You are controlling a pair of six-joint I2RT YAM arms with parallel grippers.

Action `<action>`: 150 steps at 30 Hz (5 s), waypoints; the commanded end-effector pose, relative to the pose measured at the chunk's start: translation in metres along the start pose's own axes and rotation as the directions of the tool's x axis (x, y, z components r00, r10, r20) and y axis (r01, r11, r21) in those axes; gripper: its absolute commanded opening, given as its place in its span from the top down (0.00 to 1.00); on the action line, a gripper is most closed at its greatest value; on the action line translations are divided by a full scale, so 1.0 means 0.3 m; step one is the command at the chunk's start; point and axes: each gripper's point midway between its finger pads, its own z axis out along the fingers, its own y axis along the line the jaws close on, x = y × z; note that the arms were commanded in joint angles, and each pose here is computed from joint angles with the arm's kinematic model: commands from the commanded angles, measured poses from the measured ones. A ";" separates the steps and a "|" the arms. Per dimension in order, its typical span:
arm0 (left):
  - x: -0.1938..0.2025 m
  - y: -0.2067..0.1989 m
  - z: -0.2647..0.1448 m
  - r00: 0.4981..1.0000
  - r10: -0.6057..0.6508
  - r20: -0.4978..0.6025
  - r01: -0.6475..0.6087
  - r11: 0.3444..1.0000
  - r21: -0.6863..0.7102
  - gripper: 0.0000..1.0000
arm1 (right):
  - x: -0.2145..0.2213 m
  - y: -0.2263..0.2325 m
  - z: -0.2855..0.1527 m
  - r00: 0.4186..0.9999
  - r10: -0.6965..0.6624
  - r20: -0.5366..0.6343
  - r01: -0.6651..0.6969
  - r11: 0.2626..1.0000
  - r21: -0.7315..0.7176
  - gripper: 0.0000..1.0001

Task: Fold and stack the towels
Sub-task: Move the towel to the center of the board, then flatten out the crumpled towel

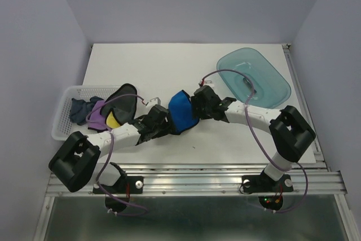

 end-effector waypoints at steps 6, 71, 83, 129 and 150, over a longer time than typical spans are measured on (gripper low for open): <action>-0.009 -0.036 0.037 1.000 0.006 0.016 -0.005 1.000 -0.021 0.35 | -0.024 0.054 0.015 0.999 0.050 0.018 -0.050 0.998 -0.040 0.34; -0.439 -0.261 -0.558 0.868 -0.187 0.459 0.033 0.946 0.322 1.00 | -0.324 0.053 -0.638 0.883 0.266 0.385 -0.107 0.916 -0.388 0.99; -0.783 -0.376 -0.685 0.679 -0.169 0.715 0.057 0.982 0.177 1.00 | -0.634 0.023 -0.673 0.796 0.229 0.560 -0.106 0.964 -0.244 0.99; 0.091 -0.131 -0.176 0.998 0.012 0.066 -0.014 0.999 0.030 0.01 | 0.129 -0.383 -0.303 0.946 0.320 0.056 -0.325 0.935 0.141 0.00; 0.210 0.007 -0.031 0.999 -0.017 -0.051 0.009 0.988 -0.152 0.35 | 0.152 -0.407 -0.246 0.948 0.312 0.059 -0.318 0.930 0.187 0.00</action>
